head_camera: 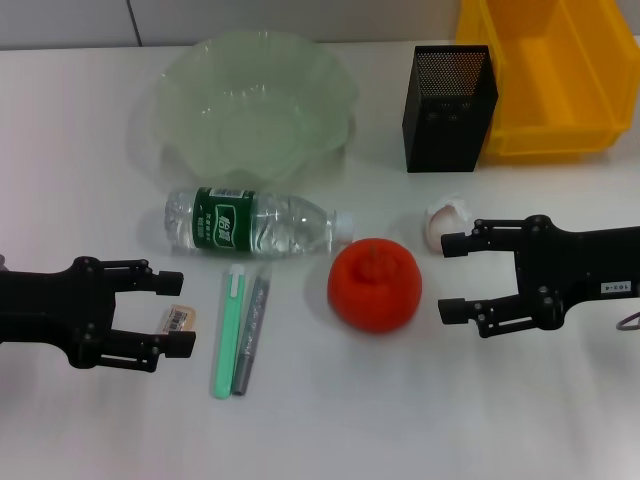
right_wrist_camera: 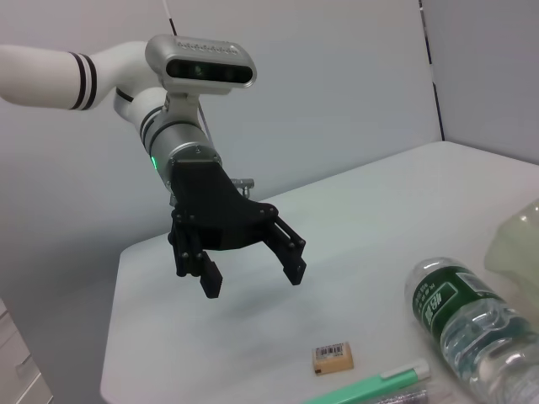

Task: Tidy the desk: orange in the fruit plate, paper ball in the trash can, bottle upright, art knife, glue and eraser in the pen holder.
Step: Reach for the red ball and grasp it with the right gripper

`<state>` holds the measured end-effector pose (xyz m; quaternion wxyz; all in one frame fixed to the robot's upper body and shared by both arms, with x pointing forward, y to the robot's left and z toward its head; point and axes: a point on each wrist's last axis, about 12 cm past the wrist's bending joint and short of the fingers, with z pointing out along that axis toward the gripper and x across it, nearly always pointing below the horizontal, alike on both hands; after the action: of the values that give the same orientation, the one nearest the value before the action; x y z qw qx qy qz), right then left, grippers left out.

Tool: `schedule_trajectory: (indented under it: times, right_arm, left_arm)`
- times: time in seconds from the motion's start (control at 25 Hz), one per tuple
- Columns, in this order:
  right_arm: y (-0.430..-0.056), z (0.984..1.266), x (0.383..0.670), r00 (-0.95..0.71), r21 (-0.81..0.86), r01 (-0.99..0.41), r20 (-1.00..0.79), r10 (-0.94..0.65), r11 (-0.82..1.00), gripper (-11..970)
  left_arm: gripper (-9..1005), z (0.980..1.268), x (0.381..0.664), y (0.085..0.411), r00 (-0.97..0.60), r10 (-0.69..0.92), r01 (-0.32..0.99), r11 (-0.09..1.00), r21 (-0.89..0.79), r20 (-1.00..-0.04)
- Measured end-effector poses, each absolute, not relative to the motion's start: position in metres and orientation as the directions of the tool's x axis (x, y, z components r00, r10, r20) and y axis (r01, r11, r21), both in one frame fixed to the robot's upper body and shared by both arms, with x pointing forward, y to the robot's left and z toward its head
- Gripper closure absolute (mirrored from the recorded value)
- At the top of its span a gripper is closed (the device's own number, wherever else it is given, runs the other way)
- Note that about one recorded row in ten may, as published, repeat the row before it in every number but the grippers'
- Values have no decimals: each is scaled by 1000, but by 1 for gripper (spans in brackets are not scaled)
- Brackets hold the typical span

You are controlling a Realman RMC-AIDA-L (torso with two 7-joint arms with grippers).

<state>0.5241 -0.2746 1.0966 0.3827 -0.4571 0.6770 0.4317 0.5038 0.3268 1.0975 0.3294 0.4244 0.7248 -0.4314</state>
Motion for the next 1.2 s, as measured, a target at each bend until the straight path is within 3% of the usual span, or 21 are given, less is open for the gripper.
schedule_trajectory:
  times: [0.72, 0.96, 1.2]
  right_arm:
    - [-271, 1099, 529, -276, 216, -951, -916, -291, 223, 127]
    - [-263, 1140, 546, -251, 173, -957, -895, -368, 232, 130]
    - [-218, 1192, 565, -235, 116, -968, -723, -650, 221, 132]
  left_arm:
    - [150, 1098, 504, 326, -401, 331, 910, 254, -329, -854]
    - [150, 1098, 499, 330, -374, 308, 919, 251, -305, -875]
    - [149, 1095, 493, 333, -387, 299, 912, 265, -314, -872]
